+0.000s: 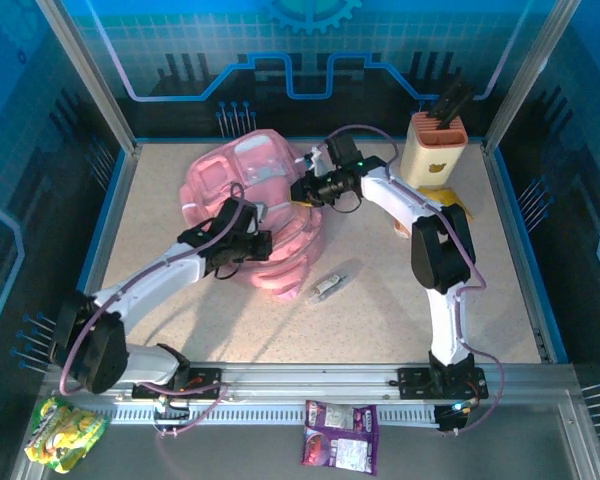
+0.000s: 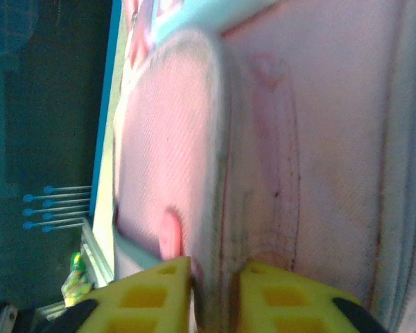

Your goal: Pack the student bag

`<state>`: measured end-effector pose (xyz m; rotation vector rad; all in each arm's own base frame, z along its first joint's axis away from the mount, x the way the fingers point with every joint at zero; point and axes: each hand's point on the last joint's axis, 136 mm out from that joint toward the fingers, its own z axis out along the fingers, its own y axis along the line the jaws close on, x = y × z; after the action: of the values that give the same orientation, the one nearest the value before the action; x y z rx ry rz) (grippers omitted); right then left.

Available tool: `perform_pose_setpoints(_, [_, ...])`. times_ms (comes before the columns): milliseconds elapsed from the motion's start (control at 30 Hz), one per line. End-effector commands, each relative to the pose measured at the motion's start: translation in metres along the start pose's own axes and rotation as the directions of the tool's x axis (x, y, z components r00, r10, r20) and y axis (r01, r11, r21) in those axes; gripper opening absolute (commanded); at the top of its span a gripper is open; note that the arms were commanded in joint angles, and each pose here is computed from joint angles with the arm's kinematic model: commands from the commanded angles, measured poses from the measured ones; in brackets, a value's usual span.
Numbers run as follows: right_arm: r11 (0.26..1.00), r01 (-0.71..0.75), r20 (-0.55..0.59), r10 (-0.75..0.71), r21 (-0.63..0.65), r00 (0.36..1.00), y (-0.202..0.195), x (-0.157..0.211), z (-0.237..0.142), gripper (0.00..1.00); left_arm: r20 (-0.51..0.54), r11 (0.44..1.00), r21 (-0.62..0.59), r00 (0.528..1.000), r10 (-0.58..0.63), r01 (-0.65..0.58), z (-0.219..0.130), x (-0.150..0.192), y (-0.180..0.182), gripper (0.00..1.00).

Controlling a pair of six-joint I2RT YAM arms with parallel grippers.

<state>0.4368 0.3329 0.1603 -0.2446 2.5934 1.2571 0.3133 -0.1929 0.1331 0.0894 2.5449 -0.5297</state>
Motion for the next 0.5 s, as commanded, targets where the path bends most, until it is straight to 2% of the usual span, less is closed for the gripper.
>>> perform_pose_setpoints(0, [0.996, 0.072, 0.078, -0.077, 0.056, 0.994, -0.003, -0.028, -0.018, 0.36, -0.061, 0.992, 0.125, 0.998, 0.000, 0.008, 0.009, 0.001, -0.043, 0.00])
perform_pose_setpoints(100, [0.995, 0.049, 0.084, -0.056, 0.089, 0.995, -0.011, -0.018, -0.033, 0.42, -0.040, 0.991, 0.133, 0.999, -0.010, 0.016, 0.016, -0.011, -0.053, 0.00])
perform_pose_setpoints(200, [0.994, -0.033, 0.096, 0.024, 0.100, 0.995, -0.027, 0.001, -0.044, 0.47, -0.031, 0.990, 0.141, 0.999, -0.021, 0.025, 0.021, -0.018, -0.060, 0.00])
perform_pose_setpoints(333, [0.996, -0.085, 0.066, 0.085, -0.004, 0.994, -0.019, 0.026, -0.042, 0.51, -0.024, 0.989, 0.147, 0.999, -0.022, 0.025, 0.022, -0.026, -0.068, 0.00])
perform_pose_setpoints(467, [0.992, -0.118, 0.069, 0.120, -0.034, 0.990, -0.012, 0.041, -0.039, 0.52, -0.015, 0.990, 0.143, 1.000, -0.012, 0.014, 0.021, -0.027, -0.072, 0.00])
